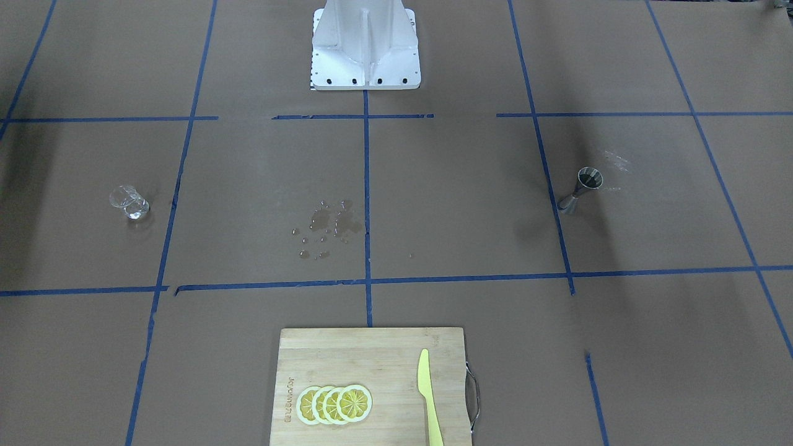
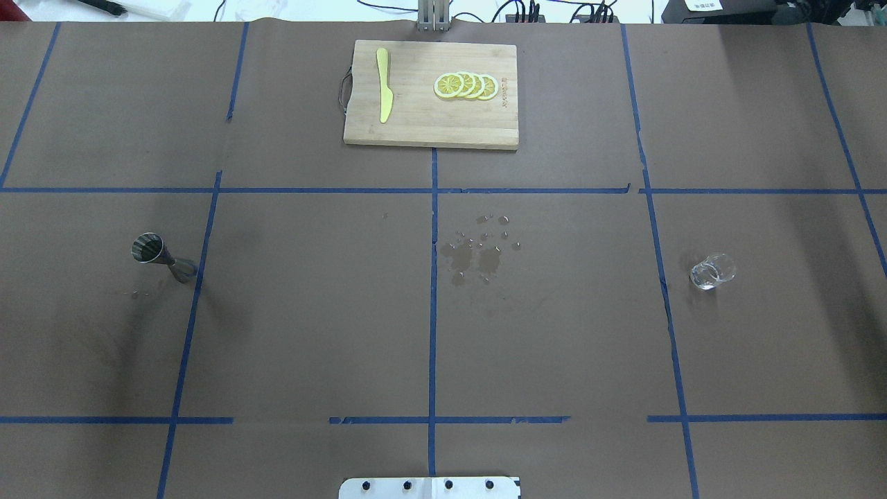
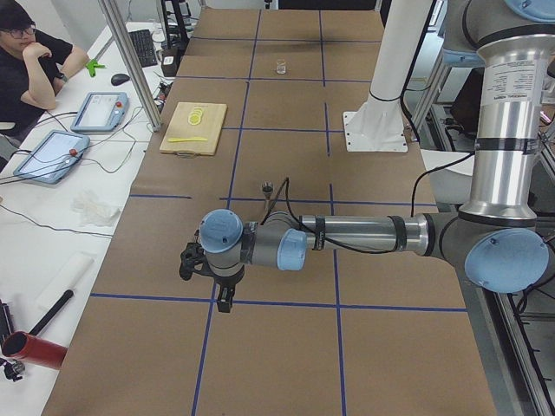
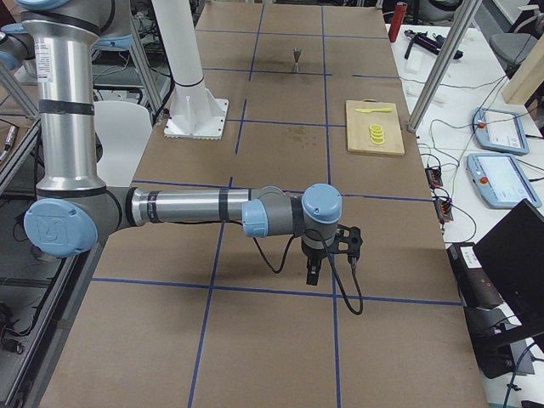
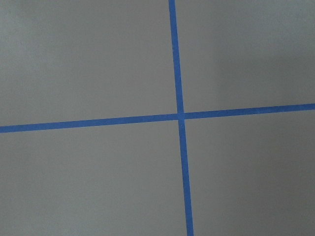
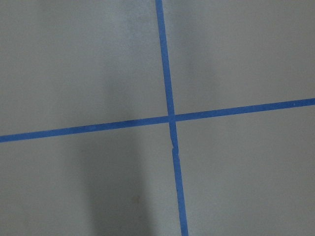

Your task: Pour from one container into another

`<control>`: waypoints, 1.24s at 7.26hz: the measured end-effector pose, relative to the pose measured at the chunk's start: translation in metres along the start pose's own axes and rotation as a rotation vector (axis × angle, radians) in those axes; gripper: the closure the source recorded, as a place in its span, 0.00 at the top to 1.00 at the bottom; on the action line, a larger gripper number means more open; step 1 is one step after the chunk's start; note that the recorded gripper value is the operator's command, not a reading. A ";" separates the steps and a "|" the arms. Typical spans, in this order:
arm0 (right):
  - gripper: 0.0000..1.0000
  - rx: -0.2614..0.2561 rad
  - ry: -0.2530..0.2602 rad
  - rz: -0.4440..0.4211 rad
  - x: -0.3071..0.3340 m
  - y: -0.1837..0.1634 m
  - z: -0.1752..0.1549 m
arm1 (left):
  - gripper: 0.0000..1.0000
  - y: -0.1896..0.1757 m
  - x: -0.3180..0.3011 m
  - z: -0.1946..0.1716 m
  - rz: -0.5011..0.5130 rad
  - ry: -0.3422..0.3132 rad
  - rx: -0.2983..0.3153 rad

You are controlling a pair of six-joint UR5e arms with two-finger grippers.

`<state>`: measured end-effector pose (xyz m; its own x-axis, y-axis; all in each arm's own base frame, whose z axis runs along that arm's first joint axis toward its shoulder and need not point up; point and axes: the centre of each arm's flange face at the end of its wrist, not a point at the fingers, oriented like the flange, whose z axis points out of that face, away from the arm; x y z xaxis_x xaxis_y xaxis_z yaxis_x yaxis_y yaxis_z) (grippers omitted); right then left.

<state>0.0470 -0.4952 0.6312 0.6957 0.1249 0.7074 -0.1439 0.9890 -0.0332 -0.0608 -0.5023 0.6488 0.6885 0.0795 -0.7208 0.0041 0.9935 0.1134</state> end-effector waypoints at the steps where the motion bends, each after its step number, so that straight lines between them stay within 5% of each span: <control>1: 1.00 0.018 -0.004 -0.007 0.013 0.001 0.008 | 1.00 0.000 0.000 0.000 0.001 0.000 0.001; 9: 1.00 0.068 0.019 -0.035 0.017 -0.008 0.007 | 1.00 0.000 0.002 -0.003 0.070 -0.003 0.018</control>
<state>0.0550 -0.5016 0.6481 0.7145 0.0923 0.6935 -0.1664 0.9852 0.0404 -0.0610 -0.5018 0.6454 0.6901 0.1483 -0.7084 -0.0309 0.9839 0.1759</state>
